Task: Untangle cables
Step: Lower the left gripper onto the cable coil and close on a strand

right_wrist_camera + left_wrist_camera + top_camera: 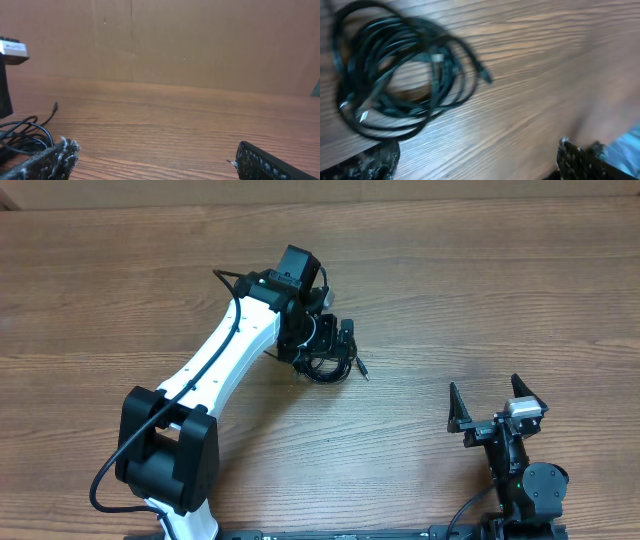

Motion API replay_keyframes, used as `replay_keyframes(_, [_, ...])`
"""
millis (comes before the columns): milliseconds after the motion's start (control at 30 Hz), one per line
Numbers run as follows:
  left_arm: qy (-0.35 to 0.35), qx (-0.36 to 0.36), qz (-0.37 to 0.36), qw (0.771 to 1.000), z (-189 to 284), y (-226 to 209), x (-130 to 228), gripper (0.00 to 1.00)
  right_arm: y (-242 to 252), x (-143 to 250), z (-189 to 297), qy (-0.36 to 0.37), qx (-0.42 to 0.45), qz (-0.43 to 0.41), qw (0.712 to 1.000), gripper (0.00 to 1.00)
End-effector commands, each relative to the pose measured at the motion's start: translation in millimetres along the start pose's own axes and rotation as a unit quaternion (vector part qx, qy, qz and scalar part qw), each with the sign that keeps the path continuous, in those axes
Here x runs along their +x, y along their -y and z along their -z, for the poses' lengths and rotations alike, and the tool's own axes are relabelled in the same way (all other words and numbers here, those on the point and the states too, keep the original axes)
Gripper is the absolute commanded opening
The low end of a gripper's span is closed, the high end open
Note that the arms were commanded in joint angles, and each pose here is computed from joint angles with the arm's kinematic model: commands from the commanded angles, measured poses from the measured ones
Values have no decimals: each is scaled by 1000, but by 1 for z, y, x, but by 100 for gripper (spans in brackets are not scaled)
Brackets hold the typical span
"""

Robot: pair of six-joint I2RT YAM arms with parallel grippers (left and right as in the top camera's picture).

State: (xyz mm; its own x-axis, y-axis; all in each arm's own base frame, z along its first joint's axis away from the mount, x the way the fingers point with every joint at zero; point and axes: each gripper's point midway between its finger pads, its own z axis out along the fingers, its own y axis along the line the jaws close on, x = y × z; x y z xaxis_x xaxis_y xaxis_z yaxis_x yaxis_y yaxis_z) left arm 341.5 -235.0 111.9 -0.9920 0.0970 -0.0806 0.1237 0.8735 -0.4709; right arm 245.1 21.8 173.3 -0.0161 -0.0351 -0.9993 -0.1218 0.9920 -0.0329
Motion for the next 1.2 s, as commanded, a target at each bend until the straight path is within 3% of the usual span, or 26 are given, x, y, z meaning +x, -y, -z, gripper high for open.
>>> replay_keyframes(0, [20, 68, -61, 996, 18, 39, -16, 100, 2, 2, 0, 1, 4, 0, 1000, 100])
replay_keyframes(200, [83, -14, -54, 995, 67, 37, -44, 100, 2, 2, 0, 1, 4, 0, 1000, 100])
replay_keyframes(367, [104, -35, -80, 991, 97, 45, -49, 100, 2, 2, 0, 1, 4, 0, 1000, 100])
replay_keyframes(767, [55, -83, -88, 991, 37, 29, -44, 100, 2, 2, 0, 1, 4, 0, 1000, 100])
replay_keyframes(933, [46, -132, -84, 987, 9, 6, -54, 88, 2, 2, 0, 1, 4, 0, 1000, 100])
replay_keyframes(1167, [-14, -162, -65, 985, -31, -21, -43, 58, 2, 2, 0, 1, 4, 0, 1000, 100])
